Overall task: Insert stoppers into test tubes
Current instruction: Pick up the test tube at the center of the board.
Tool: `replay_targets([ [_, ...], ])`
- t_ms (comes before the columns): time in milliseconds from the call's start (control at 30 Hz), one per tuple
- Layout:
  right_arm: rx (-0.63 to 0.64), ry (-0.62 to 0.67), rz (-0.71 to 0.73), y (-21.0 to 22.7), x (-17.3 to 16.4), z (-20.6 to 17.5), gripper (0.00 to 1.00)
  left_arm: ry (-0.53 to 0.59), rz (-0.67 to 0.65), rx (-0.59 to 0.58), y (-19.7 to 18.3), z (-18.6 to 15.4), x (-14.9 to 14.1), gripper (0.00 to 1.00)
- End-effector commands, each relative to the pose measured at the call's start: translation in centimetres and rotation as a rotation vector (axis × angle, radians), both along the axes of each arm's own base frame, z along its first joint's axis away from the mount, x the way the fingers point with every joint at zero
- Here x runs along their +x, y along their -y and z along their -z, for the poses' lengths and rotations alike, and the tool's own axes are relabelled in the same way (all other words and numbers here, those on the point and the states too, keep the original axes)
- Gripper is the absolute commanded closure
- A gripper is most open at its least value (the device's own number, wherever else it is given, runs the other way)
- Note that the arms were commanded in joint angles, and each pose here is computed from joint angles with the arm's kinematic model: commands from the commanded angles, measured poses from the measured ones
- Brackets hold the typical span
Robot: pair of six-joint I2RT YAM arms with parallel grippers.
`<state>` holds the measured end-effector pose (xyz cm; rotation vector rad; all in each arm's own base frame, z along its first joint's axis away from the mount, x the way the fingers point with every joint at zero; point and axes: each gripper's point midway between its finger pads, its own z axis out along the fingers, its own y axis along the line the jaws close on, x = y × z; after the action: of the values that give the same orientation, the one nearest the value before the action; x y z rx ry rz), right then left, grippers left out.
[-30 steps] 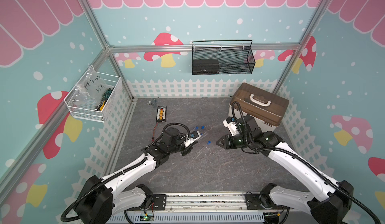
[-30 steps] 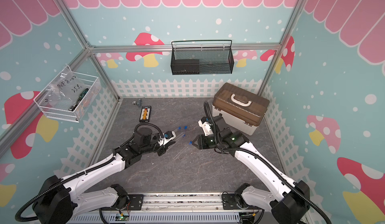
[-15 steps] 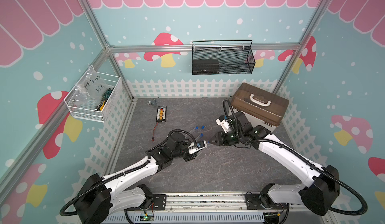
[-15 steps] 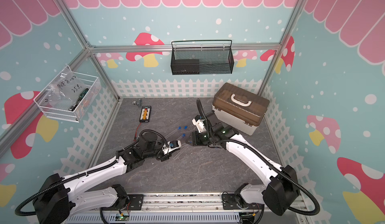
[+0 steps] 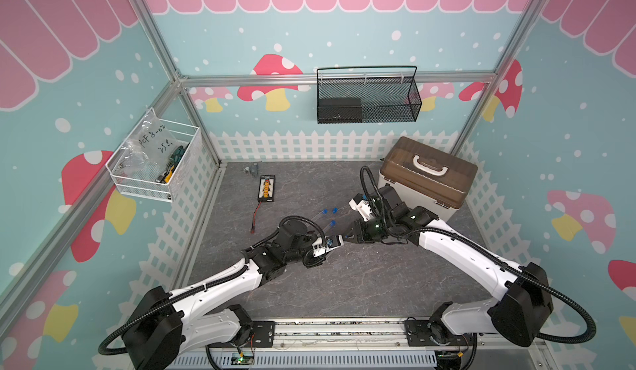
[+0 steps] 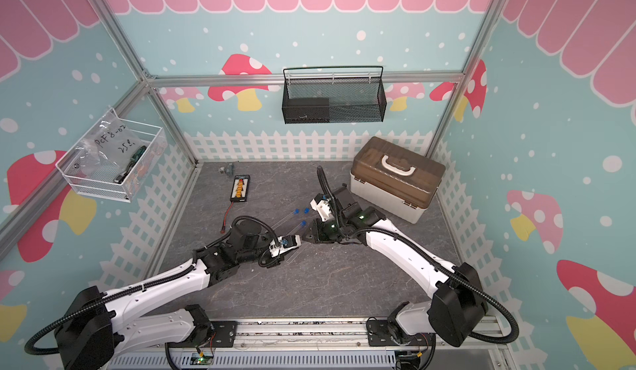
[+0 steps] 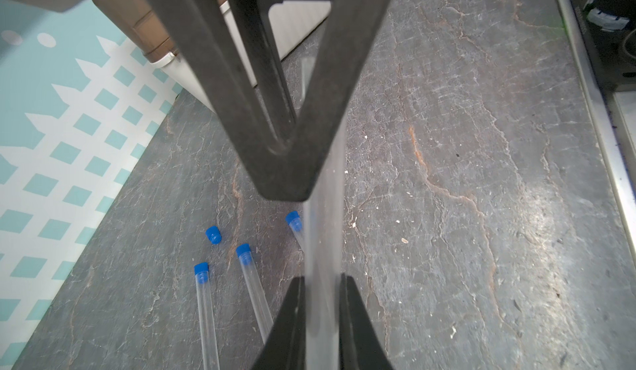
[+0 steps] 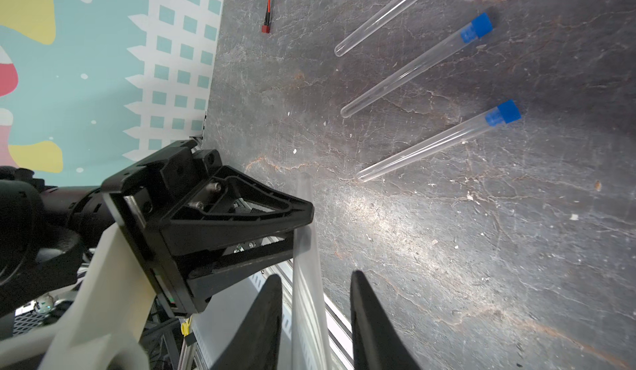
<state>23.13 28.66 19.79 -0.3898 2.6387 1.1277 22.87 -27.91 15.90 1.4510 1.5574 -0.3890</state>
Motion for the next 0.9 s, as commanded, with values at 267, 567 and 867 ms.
replay_targets([
  [267,-0.030,-0.022,-0.029,-0.1,-1.0,0.5,0.69,0.029,0.007,0.018,-0.2,0.0,-0.2,0.83],
  [567,-0.039,-0.025,-0.025,0.0,-0.9,0.8,0.75,0.028,0.010,0.018,-0.1,0.1,-0.3,0.83],
  [867,-0.037,-0.028,-0.027,-0.1,-0.9,0.7,0.81,0.030,0.011,0.017,-0.1,0.0,-0.4,0.83],
])
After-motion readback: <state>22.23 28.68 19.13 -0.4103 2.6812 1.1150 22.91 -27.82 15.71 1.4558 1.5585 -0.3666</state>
